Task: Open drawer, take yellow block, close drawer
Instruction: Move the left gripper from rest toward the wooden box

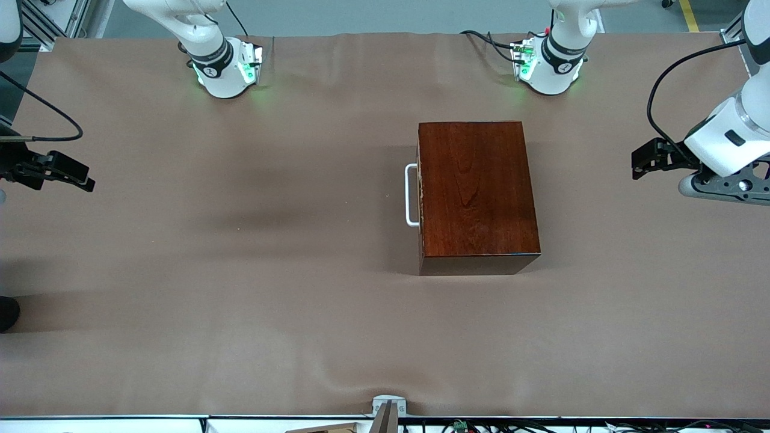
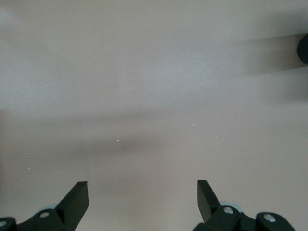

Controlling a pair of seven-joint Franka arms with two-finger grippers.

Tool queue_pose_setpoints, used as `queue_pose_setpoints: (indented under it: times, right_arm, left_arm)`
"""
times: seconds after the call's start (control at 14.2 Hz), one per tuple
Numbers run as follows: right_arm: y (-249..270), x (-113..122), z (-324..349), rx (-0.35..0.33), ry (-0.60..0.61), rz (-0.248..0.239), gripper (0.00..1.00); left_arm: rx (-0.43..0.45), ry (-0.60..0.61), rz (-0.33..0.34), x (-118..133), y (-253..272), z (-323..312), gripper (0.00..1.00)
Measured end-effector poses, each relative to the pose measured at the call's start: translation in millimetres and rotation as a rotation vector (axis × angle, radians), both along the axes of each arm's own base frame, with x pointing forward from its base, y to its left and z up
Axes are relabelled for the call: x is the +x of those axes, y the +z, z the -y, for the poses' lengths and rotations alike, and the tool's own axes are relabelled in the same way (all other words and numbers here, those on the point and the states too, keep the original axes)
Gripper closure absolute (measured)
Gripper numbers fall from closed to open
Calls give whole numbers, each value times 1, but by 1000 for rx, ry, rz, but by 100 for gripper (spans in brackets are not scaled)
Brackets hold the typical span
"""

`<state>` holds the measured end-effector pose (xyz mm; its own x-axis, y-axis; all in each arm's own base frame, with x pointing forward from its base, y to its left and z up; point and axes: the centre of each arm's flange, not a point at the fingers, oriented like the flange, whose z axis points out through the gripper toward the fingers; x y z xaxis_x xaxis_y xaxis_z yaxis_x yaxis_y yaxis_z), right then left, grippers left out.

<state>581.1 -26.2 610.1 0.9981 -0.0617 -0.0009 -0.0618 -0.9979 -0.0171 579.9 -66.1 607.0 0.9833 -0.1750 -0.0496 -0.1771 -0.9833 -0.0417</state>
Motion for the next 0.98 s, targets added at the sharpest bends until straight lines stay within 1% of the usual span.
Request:
queue_pose_setpoints:
  times: [0.56,0.7,0.84,0.98]
  right_arm:
    - [0,0,0,0,0,0,0]
    - [0,0,0,0,0,0,0]
    - [0,0,0,0,0,0,0]
    - [0,0,0,0,0,0,0]
  left_arm:
    - [1,19,-4,-1,-1,2,0]
    - [-29,26,-15,-2,-1,7,0]
    - [-84,41,-27,-3,-1,10,0]
    - [-110,99,-33,-4,-1,15,0]
